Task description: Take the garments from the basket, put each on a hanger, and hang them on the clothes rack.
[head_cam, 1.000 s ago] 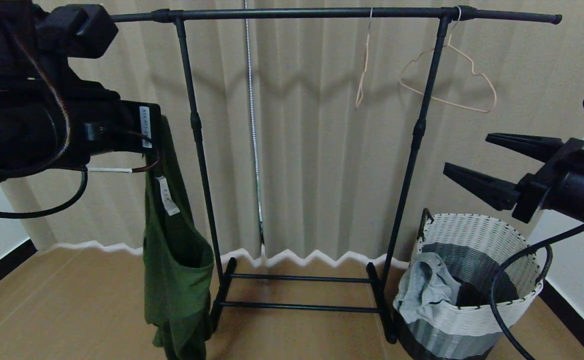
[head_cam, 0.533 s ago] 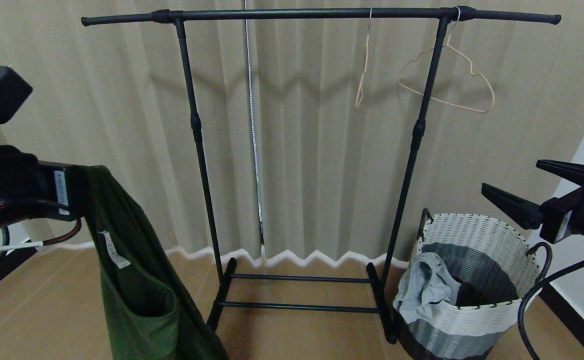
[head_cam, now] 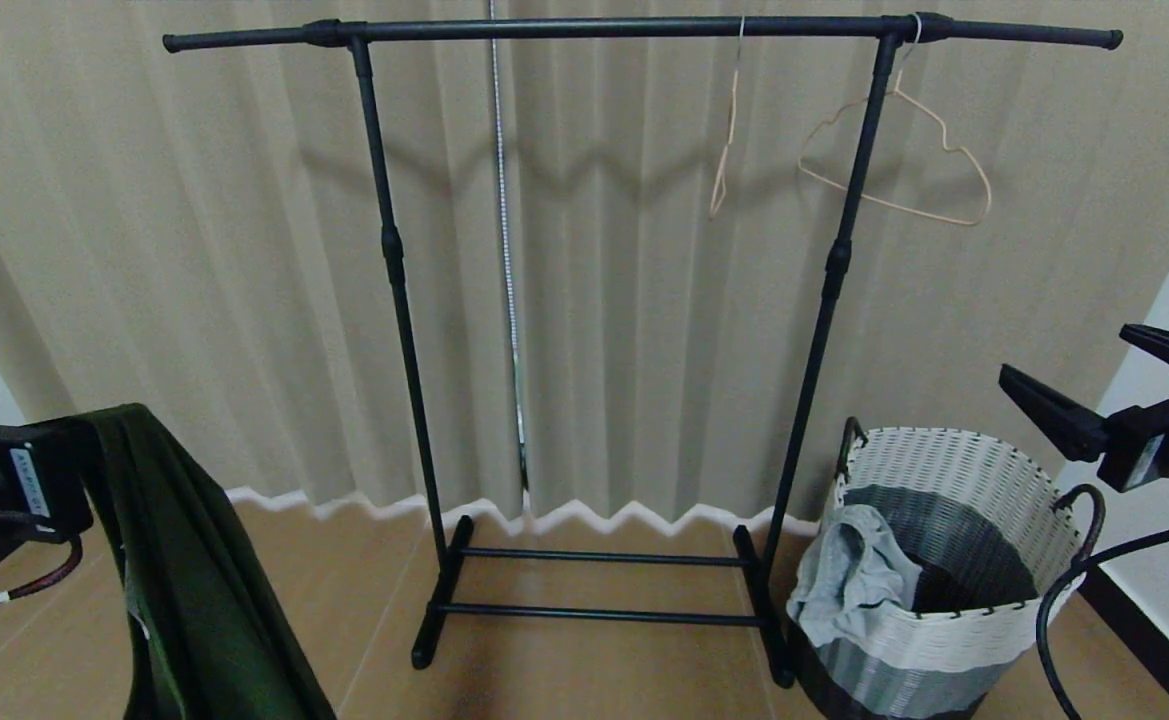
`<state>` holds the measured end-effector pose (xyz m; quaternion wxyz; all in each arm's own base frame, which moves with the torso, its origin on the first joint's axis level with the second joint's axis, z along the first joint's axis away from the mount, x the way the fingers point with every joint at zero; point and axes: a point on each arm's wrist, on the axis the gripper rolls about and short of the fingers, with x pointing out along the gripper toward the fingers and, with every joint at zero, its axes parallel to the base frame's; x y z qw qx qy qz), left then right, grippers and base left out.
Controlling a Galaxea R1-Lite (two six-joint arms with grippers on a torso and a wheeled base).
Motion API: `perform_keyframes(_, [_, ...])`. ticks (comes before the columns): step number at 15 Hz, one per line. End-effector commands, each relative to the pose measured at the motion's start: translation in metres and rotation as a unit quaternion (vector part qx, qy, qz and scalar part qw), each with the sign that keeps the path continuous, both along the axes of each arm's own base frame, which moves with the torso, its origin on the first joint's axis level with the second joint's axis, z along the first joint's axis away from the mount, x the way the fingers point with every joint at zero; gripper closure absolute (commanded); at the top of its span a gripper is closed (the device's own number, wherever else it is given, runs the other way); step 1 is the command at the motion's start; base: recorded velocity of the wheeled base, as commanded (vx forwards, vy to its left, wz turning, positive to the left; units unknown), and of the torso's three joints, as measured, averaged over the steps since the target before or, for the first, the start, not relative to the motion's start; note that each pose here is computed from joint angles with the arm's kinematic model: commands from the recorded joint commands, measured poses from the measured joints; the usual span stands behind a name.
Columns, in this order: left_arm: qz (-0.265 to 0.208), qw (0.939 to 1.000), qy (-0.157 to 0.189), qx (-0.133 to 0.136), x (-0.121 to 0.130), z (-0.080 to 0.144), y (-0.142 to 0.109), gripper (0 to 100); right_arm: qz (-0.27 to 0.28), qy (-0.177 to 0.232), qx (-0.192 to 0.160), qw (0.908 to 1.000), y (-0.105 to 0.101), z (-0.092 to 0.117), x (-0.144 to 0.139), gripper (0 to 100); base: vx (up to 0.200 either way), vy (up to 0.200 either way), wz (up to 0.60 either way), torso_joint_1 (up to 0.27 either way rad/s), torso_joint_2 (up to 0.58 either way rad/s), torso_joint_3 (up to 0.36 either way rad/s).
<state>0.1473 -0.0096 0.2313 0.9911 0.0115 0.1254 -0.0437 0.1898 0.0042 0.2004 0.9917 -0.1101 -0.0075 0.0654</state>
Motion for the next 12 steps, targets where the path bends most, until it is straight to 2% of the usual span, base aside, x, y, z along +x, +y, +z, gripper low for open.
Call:
perform_keyframes(1, [0.003,1.0,-0.006,0.001,-0.001,-0.009,0.001,100,-0.008,0.017,0.001,0.9998,-0.003,-0.008,0.001,0,0.0,0.0,0.0,0.0,0.0,0.0])
perform_keyframes(4, [-0.018,0.9997,0.014,0.001,-0.007,-0.033,-0.001,100,-0.013,0.018,-0.001,0.9998,-0.005,-0.008,-0.004,0,0.0,0.0,0.0,0.02,-0.05,-0.038])
perform_keyframes(6, [-0.03,0.9995,-0.007,0.004,-0.008,-0.032,-0.001,100,-0.013,0.021,-0.001,0.9997,-0.005,-0.01,-0.006,0,0.0,0.0,0.0,0.1,-0.3,-0.239])
perform_keyframes(8, [-0.036,0.9991,-0.005,0.02,-0.008,-0.036,-0.002,100,-0.021,0.031,-0.002,0.9993,-0.006,-0.016,-0.009,0,0.0,0.0,0.0,0.071,-0.26,-0.283])
perform_keyframes(12, [-0.049,0.9985,-0.013,0.022,-0.015,-0.037,-0.004,100,-0.035,0.042,-0.001,0.9985,-0.011,-0.022,-0.012,0,0.0,0.0,0.0,0.185,-0.53,-0.286])
